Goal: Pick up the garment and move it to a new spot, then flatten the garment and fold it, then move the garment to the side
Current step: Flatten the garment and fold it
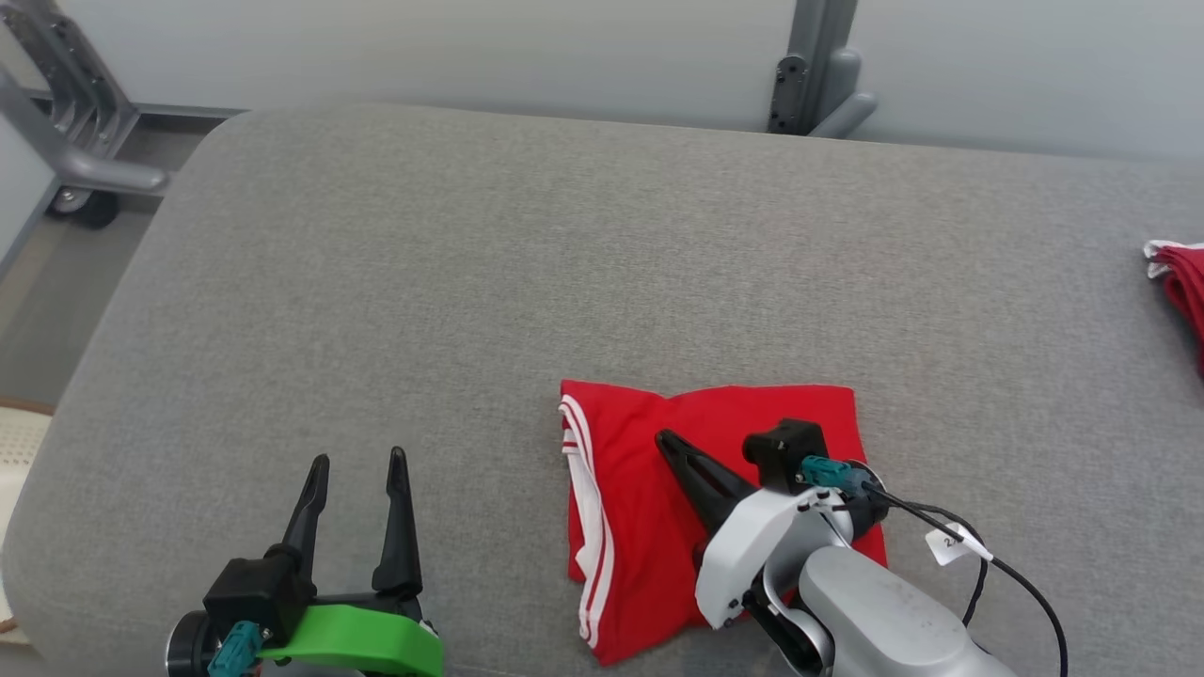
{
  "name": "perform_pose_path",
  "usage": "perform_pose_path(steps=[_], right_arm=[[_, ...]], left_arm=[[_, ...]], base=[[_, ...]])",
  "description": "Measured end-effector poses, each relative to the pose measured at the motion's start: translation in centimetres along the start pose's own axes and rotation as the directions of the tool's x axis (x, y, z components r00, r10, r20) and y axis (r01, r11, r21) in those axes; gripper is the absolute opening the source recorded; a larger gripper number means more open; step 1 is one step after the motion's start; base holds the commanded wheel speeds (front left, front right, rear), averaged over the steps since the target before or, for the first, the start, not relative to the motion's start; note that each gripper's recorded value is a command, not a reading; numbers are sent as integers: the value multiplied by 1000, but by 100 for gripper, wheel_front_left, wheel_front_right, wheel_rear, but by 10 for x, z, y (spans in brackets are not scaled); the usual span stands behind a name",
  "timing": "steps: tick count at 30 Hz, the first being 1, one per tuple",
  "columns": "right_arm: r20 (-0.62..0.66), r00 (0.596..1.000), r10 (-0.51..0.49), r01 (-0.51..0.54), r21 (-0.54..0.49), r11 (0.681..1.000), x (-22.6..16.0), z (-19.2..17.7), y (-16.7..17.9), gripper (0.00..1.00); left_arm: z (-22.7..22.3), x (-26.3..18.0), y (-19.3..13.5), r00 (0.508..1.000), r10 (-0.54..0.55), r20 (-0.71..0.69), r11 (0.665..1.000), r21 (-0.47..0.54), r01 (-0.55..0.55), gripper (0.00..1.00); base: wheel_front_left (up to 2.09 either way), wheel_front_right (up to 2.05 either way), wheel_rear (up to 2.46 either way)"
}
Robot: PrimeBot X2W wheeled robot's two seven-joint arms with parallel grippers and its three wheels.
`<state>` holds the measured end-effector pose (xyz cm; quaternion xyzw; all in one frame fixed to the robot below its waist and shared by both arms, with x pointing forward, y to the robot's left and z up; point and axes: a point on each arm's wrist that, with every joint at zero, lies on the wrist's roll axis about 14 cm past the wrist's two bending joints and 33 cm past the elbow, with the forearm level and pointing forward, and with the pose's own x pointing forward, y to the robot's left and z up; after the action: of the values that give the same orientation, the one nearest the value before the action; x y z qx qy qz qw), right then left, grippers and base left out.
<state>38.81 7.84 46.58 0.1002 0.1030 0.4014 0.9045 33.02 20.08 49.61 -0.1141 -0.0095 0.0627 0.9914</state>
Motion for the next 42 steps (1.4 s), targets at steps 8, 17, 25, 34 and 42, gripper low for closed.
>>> perform_pose_path(steps=[8, 17, 25, 34, 42], right_arm=[[-139, 987, 81, -92, -71, 993, 21, -33, 15, 0], [-238, 955, 178, -200, -71, 977, 35, -59, 40, 0], [-228, 950, 215, -236, -71, 969, 47, -50, 47, 0], [-21, 989, 145, -146, -98, 984, 57, 20, 18, 0], [199, 976, -84, 107, -107, 989, 21, 78, -53, 0]], left_arm=[[1, -15, 26, 996, 88, 1, 996, 9, -88, 100], [0, -26, 47, 988, 156, -9, 988, 21, -156, 100], [-1, -25, 53, 985, 173, -15, 985, 26, -173, 100], [0, -10, 36, 993, 114, -4, 993, 20, -114, 100], [0, 11, 6, 1000, 6, 4, 1000, 24, -7, 100]], base=[[0, 0, 0], [0, 0, 0], [0, 0, 0], [0, 0, 0], [0, 0, 0]])
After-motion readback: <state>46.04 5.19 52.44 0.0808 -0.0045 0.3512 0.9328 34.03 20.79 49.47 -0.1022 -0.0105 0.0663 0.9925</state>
